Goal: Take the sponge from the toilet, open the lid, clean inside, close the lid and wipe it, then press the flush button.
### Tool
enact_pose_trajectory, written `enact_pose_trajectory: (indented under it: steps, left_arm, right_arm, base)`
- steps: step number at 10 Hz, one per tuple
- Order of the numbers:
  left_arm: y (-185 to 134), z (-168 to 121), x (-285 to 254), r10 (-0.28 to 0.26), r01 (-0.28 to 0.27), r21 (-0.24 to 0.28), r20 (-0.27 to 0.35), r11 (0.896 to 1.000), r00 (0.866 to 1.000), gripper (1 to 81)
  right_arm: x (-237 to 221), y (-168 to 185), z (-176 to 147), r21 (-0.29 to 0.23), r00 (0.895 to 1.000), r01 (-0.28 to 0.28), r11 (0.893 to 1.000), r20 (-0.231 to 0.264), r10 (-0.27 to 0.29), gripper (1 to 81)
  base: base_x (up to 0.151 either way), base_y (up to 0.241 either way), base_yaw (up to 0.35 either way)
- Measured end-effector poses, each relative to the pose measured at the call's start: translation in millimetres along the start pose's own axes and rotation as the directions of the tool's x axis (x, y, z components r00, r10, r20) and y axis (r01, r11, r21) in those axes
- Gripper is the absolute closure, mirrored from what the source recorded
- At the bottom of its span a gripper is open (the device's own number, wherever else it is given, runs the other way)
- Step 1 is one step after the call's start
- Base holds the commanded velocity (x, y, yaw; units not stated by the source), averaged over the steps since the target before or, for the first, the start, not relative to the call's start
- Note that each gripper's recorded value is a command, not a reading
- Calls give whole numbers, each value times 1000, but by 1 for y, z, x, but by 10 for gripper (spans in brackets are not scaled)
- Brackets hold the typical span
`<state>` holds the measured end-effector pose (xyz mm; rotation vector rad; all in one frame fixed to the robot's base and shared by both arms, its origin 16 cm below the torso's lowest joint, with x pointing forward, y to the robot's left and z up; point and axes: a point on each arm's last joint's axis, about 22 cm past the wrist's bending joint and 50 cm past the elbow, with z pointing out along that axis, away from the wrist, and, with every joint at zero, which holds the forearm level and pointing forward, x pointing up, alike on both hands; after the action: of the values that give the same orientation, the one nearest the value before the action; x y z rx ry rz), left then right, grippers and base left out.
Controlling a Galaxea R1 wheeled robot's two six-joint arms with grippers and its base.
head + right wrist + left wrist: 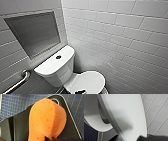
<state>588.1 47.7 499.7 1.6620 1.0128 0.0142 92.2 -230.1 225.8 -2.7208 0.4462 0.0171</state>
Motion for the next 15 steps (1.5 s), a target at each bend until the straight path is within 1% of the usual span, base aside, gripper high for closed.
enact_pose_trajectory:
  steps: [1, 3, 4, 6, 8, 10, 11, 14, 15]
  left_arm:
    - [5, -6, 14, -17, 16, -19, -37, 1000, 999, 10]
    - [11, -12, 33, -55, 52, -40, -81, 998, 995, 10]
    - [12, -13, 37, -79, 75, -47, -87, 996, 993, 10]
    - [14, -15, 40, -98, 93, -52, -93, 994, 991, 10]
    - [20, -20, 50, -134, 128, -61, -104, 990, 986, 10]
    - [32, -26, 68, -146, 134, -95, -140, 986, 979, 10]
    - [36, -27, 74, -145, 130, -101, -149, 986, 978, 10]
    - [46, -38, 91, -178, 155, -134, -179, 979, 968, 10]
    - [53, -43, 100, -195, 166, -155, -193, 974, 962, 10]
  right_arm:
    - [0, 0, 0, 0, 1000, 0, 1000, 0, 0, 811]
    - [0, 0, 0, 0, 1000, 0, 1000, 0, 0, 811]
    - [0, 0, 0, 0, 1000, 0, 1000, 0, 0, 811]
    - [0, 0, 0, 0, 1000, 0, 1000, 0, 0, 811]
    - [-1, -3, 1, 3, 1000, -1, 1000, 1, 1, 811]
    - [-2, -5, 2, 6, 1000, -2, 1000, 1, 2, 811]
    - [-2, -4, 2, 4, 1000, -1, 1000, 2, 1, 811]
    - [-3, -4, 6, -6, 1000, 2, 1000, 1, -2, 811]
    - [-3, -6, 7, -5, 1000, 2, 1000, 1, -2, 811]
  base:
    - [0, 0, 0]
    - [0, 0, 0]
    - [0, 0, 0]
    - [0, 0, 0]
    - [0, 0, 0]
    - [0, 0, 0]
    - [0, 0, 0]
    - [0, 0, 0]
    - [0, 0, 0]
